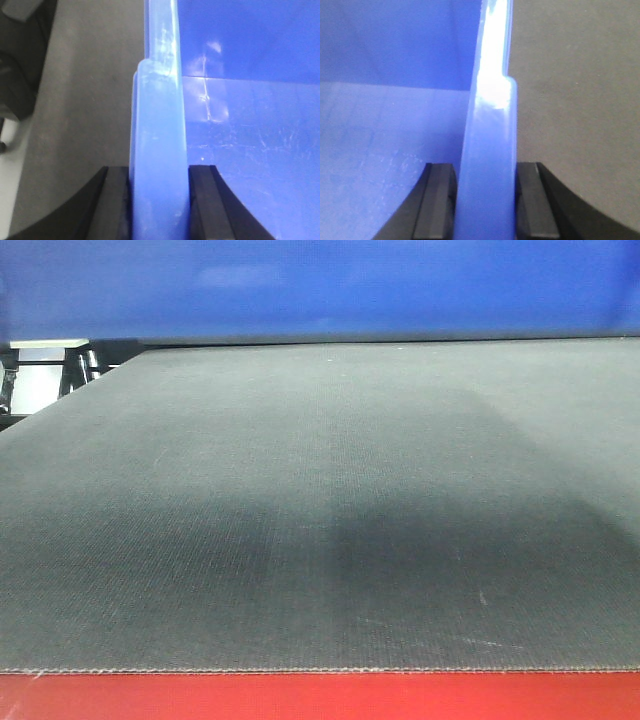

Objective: Move blue bin to conveyor side
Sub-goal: 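Lower the blue bin with both grippers onto the grey conveyor belt, then open both grippers and lift them off the bin rim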

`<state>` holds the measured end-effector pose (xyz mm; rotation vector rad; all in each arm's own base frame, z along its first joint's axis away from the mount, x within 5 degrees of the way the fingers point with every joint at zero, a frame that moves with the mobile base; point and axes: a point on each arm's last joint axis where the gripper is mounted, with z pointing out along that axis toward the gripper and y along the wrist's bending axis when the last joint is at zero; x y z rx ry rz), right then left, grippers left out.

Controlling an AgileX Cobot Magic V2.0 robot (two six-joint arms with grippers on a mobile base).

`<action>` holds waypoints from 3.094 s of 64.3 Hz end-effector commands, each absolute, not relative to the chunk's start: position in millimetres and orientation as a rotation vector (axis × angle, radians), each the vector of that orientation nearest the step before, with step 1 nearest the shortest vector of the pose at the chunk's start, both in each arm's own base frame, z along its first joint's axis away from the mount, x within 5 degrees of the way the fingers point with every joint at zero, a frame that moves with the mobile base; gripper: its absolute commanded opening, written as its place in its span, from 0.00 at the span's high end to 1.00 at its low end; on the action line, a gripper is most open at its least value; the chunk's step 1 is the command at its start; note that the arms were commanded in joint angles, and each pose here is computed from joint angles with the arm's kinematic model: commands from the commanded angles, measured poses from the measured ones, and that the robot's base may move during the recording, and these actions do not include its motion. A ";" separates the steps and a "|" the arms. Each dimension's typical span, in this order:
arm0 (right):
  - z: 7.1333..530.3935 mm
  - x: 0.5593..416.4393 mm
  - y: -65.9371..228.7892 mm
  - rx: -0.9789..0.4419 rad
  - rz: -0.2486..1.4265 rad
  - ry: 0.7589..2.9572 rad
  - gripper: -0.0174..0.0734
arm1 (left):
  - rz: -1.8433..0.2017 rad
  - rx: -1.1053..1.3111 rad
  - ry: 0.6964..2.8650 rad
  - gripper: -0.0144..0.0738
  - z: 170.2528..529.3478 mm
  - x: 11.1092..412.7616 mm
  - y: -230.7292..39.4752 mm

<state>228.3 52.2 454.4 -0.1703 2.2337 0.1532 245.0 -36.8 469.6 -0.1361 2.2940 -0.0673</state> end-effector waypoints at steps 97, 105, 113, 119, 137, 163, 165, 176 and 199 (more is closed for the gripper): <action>332.6 352.5 80.7 -0.193 0.144 2.194 0.90 | -0.067 0.021 2.207 0.85 338.7 358.2 -64.1; 332.4 352.4 80.7 -0.194 0.144 2.195 0.74 | -0.067 0.021 2.207 0.71 338.7 358.2 -64.1; 334.0 352.4 80.7 -0.194 0.143 2.197 0.43 | -0.056 0.030 2.201 0.40 339.0 358.5 -63.7; 341.0 352.3 80.6 -0.193 0.143 2.193 0.36 | -0.042 0.041 2.195 0.25 339.9 358.9 -63.1; 395.5 345.7 78.7 -0.185 0.147 2.130 0.39 | -0.017 0.010 2.181 0.27 375.9 352.3 -58.9; 479.0 315.1 71.8 -0.162 0.175 1.916 0.92 | -0.060 -0.031 1.944 0.80 469.0 315.0 -50.2; 482.8 310.9 71.3 -0.160 0.184 1.921 0.91 | -0.064 -0.032 1.927 0.79 473.9 311.5 -49.5; 505.0 297.0 69.5 -0.150 0.215 1.883 0.91 | -0.057 -0.043 1.886 0.82 493.7 288.0 -43.3; 510.4 256.7 60.2 -0.144 0.222 1.813 0.91 | -0.049 -0.057 1.854 0.87 505.9 234.1 -30.7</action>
